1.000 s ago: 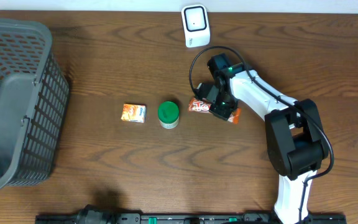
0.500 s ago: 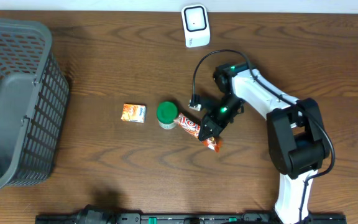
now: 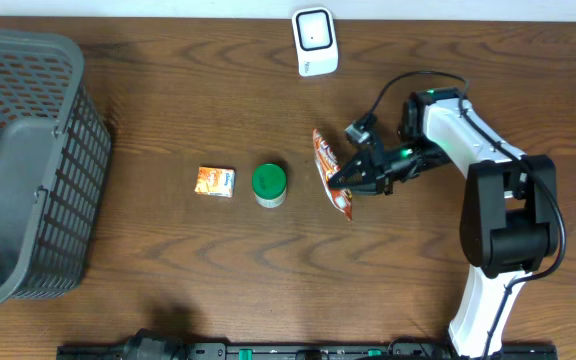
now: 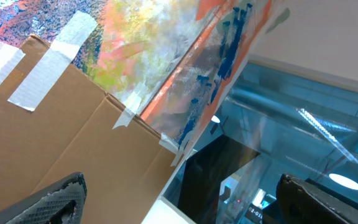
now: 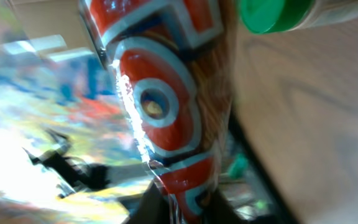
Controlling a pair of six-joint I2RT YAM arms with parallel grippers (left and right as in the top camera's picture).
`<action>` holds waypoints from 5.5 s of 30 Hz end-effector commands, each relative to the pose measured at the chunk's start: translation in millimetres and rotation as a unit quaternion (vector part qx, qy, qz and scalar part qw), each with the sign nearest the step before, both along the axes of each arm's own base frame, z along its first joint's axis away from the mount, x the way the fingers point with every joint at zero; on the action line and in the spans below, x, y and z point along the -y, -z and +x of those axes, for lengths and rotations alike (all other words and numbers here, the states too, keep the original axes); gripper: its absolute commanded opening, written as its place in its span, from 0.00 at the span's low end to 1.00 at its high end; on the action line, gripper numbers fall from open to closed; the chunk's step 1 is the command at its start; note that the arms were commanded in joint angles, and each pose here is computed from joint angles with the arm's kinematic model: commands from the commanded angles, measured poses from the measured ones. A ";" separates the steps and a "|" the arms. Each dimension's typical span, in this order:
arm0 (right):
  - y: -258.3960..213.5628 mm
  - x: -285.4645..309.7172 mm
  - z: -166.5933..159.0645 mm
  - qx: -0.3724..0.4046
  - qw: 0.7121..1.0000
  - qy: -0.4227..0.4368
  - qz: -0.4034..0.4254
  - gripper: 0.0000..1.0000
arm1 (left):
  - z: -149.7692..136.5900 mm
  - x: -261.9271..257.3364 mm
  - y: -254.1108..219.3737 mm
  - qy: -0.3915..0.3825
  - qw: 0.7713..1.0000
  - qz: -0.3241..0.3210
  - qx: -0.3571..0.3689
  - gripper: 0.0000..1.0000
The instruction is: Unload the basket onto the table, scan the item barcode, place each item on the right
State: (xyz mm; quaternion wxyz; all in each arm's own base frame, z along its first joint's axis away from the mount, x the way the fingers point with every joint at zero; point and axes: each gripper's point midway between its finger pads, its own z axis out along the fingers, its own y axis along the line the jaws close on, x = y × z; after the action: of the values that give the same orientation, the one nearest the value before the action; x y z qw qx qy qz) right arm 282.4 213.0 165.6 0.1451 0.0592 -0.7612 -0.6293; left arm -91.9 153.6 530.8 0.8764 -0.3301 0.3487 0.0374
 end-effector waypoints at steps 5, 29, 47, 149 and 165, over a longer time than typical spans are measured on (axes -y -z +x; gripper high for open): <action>-22.7 -4.5 21.2 -0.025 0.996 0.061 0.057 0.01 | -3.6 -1.6 1.4 -0.007 1.000 0.001 -0.001 0.98; -5.5 -25.9 31.6 0.456 0.873 -0.023 0.170 0.01 | -3.6 -1.6 1.3 -0.007 1.000 0.002 -0.001 0.98; 22.7 -35.8 53.6 0.517 0.844 -0.069 0.127 0.01 | -3.6 -1.6 1.4 -0.007 1.000 0.001 -0.001 0.98; 134.2 -43.7 -99.5 0.489 0.427 -0.446 -0.616 0.95 | -3.6 -1.6 1.4 -0.007 1.000 0.001 -0.001 0.98; 156.0 -47.9 -90.3 0.498 0.400 -0.448 -0.626 0.66 | -3.6 -1.6 1.4 -0.007 1.000 0.001 -0.001 0.98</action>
State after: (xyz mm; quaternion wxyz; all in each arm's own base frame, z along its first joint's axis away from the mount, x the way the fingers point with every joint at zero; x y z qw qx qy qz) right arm 190.1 262.1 17.4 -0.0010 0.5862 -0.7517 0.3022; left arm -92.0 153.6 530.9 0.8764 -0.3302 0.3485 0.0373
